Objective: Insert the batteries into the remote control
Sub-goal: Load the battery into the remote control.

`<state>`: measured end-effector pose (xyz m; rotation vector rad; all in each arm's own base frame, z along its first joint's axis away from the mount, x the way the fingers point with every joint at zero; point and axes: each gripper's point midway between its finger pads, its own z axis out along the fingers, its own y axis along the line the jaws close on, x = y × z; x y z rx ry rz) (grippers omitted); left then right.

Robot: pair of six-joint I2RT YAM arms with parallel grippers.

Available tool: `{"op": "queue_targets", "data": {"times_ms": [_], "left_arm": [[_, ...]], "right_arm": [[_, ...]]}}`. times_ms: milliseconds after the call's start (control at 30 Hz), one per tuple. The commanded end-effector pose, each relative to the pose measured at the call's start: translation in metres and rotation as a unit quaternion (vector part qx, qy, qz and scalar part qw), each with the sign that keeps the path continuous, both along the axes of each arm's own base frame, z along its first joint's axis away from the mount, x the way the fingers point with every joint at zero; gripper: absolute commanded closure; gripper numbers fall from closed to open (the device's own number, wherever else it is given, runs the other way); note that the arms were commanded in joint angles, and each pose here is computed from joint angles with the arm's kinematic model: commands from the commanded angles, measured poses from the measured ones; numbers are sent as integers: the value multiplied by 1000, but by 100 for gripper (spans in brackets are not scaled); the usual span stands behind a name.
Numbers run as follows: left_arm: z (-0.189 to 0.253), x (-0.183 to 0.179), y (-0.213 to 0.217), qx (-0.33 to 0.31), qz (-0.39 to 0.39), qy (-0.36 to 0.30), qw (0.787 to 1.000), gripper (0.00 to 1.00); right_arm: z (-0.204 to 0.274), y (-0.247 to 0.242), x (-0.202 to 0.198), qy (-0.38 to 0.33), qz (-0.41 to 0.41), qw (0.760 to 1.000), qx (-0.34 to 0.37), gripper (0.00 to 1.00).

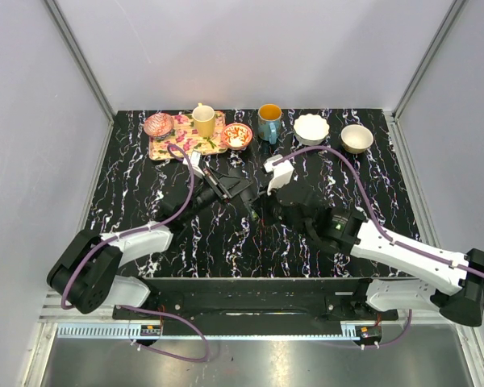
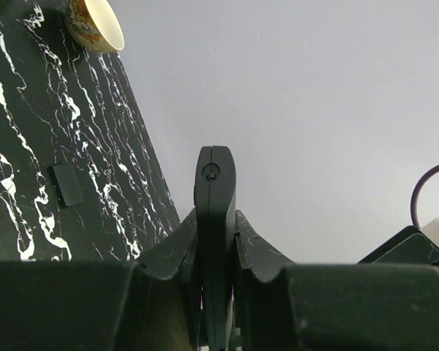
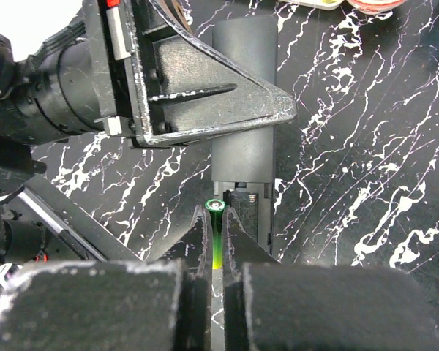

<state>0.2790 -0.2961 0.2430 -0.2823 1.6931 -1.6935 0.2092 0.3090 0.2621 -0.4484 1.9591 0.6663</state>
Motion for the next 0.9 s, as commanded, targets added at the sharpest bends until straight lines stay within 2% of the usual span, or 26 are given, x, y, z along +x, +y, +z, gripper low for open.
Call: {"op": "queue_targets", "data": {"times_ms": [0,400,867], "left_arm": [[40,-4,-5,-42,-15,-49,998,100],[41,-10,-6,-44,-28,-47,998,100],[59,-9,-11,-56,-41,-59,996,100]], "right_arm": [[10,4,12,-29,-22,999,2,100],[7,5,20,-43,-33,999,-7,100],[-13,-2,11,-24,-20,999,-32,100]]}}
